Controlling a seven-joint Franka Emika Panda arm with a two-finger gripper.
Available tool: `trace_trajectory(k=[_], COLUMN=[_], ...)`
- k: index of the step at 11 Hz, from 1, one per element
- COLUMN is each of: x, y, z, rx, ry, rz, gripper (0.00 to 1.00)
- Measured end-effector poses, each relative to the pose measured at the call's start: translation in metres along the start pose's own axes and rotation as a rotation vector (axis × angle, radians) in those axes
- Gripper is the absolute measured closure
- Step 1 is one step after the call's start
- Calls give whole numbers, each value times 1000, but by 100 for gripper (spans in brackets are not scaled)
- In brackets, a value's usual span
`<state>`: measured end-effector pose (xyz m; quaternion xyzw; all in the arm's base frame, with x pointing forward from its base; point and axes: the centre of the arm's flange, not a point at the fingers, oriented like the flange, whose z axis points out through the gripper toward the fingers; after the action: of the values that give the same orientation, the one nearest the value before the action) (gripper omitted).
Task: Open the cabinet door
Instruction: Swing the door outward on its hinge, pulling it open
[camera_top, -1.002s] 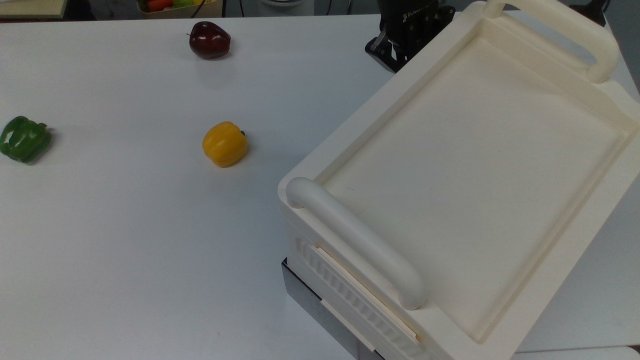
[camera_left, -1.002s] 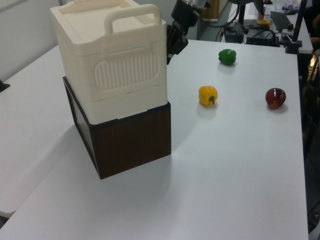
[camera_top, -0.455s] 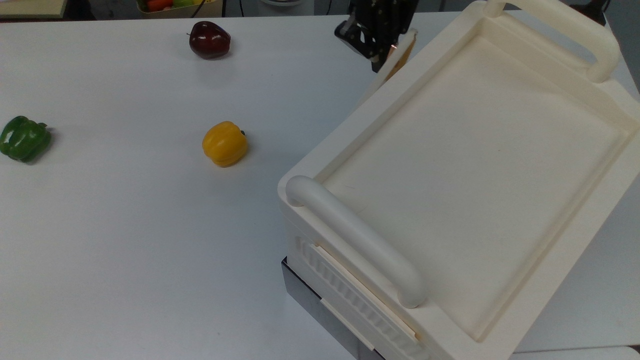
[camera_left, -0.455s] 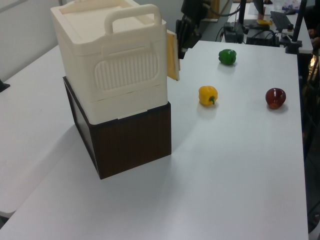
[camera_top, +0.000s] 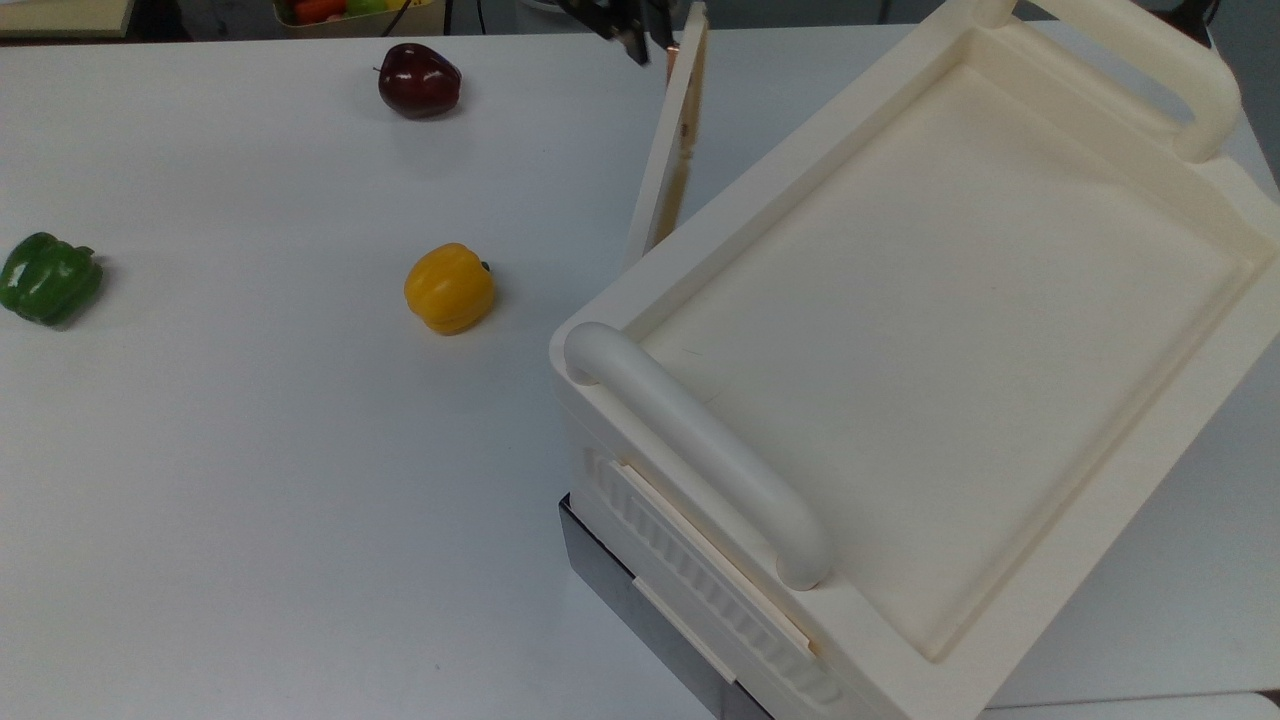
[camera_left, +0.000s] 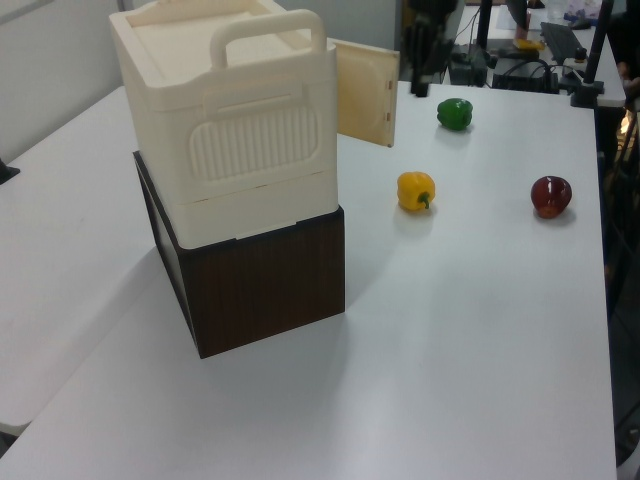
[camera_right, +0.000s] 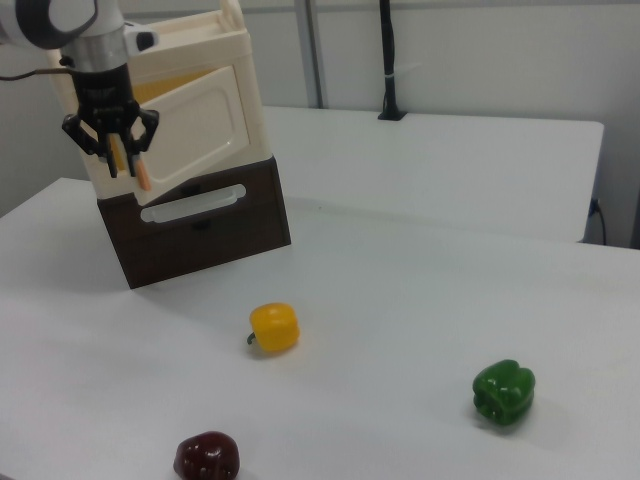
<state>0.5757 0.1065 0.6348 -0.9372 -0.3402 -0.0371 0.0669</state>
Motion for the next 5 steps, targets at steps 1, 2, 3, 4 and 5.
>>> trace_trajectory(k=[1, 2, 3, 4, 5], x=[-18, -34, -44, -52, -60], y=[11, 23, 33, 44, 55], z=[-11, -18, -19, -16, -13], rx=[5, -18, -54, -81, -92], ry=[-17, -46, -84, -111, -125], rz=[32, 59, 80, 116, 185], gripper=[62, 47, 34, 18, 3])
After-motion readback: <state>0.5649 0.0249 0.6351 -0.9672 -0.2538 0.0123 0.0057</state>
